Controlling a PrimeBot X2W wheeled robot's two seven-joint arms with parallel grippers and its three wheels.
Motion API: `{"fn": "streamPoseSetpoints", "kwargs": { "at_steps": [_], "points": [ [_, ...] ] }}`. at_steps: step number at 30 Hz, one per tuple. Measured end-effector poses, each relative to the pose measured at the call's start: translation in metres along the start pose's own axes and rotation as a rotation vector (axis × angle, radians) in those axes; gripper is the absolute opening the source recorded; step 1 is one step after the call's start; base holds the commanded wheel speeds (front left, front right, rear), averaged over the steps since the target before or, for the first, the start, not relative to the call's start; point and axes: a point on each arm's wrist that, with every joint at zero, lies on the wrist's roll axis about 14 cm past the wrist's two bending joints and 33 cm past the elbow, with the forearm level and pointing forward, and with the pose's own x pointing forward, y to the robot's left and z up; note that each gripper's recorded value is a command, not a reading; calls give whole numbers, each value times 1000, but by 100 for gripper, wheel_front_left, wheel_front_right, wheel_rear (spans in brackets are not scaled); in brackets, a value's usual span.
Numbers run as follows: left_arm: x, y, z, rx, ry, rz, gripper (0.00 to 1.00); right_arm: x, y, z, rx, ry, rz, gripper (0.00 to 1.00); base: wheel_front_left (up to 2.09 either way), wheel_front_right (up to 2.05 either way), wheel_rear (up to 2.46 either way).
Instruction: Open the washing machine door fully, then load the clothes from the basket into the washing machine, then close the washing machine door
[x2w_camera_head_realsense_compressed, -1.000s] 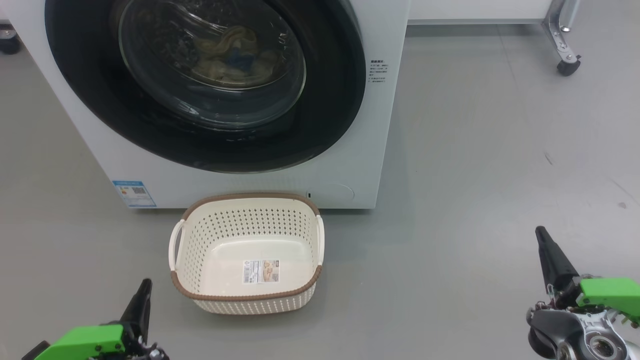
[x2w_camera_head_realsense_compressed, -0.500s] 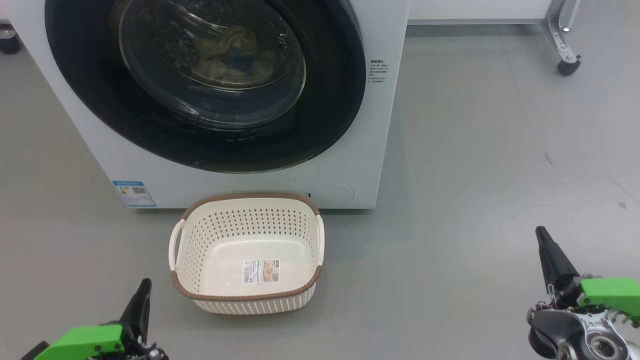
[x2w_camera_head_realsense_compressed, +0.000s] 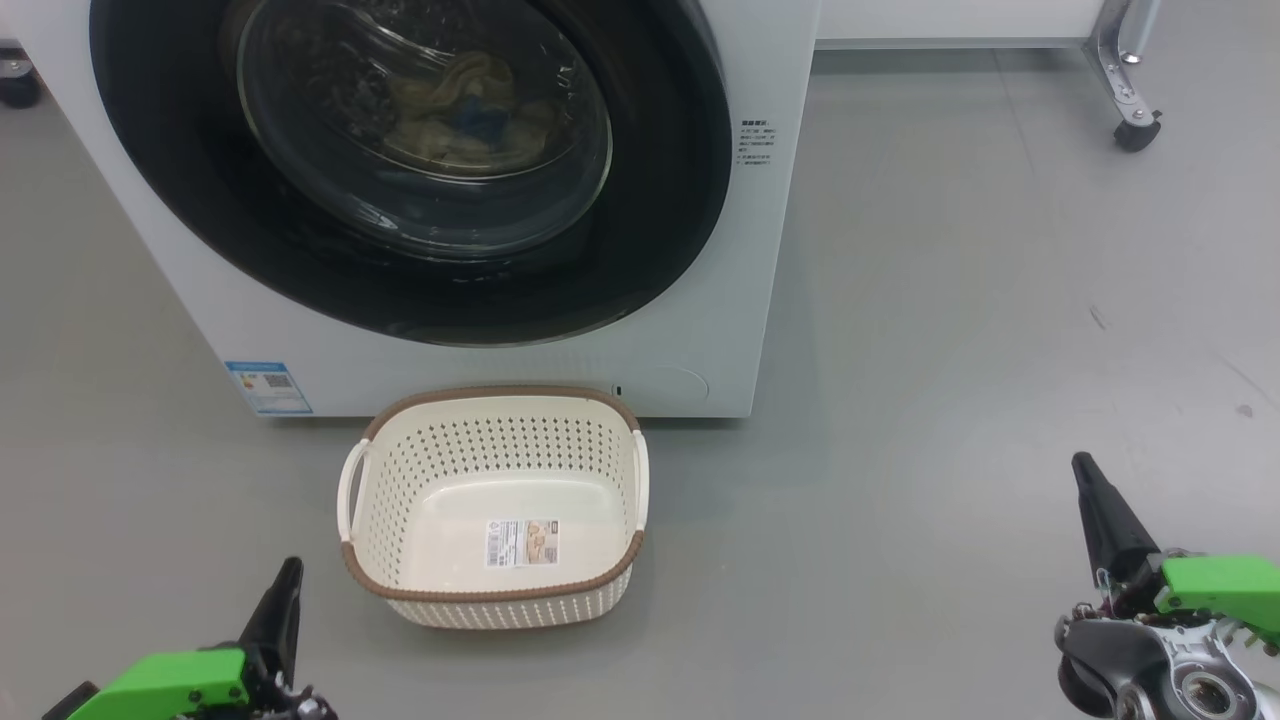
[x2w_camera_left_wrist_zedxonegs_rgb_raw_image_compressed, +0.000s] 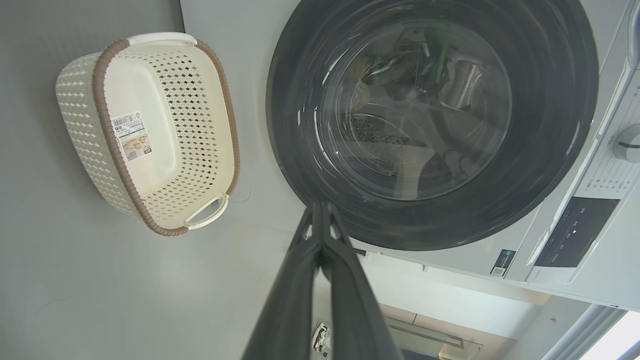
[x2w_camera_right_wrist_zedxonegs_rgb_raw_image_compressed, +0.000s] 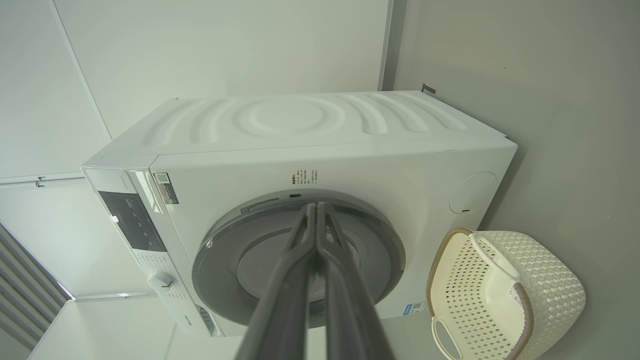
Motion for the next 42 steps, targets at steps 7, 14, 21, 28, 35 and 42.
{"fn": "streamPoseSetpoints", "kwargs": {
  "at_steps": [7,14,21,28,35,42],
  "points": [
    [0,0,0,0,-1,0,0,0,0,0,0,-1,0,0,0,0,0],
    [0,0,0,-1,-1,0,0,0,0,1,1,-2,0,0,0,0,0],
    [0,0,0,-1,-1,0,0,0,0,1,0,-3,0,0,0,0,0],
    [0,0,0,-1,-1,0,0,0,0,1,1,-1,0,0,0,0,0],
    [0,0,0,-1,-1,0,0,0,0,1,1,-1,0,0,0,0,0],
    [0,0,0,-2,-1,0,0,0,0,1,1,-1,0,0,0,0,0]
  ]
}}
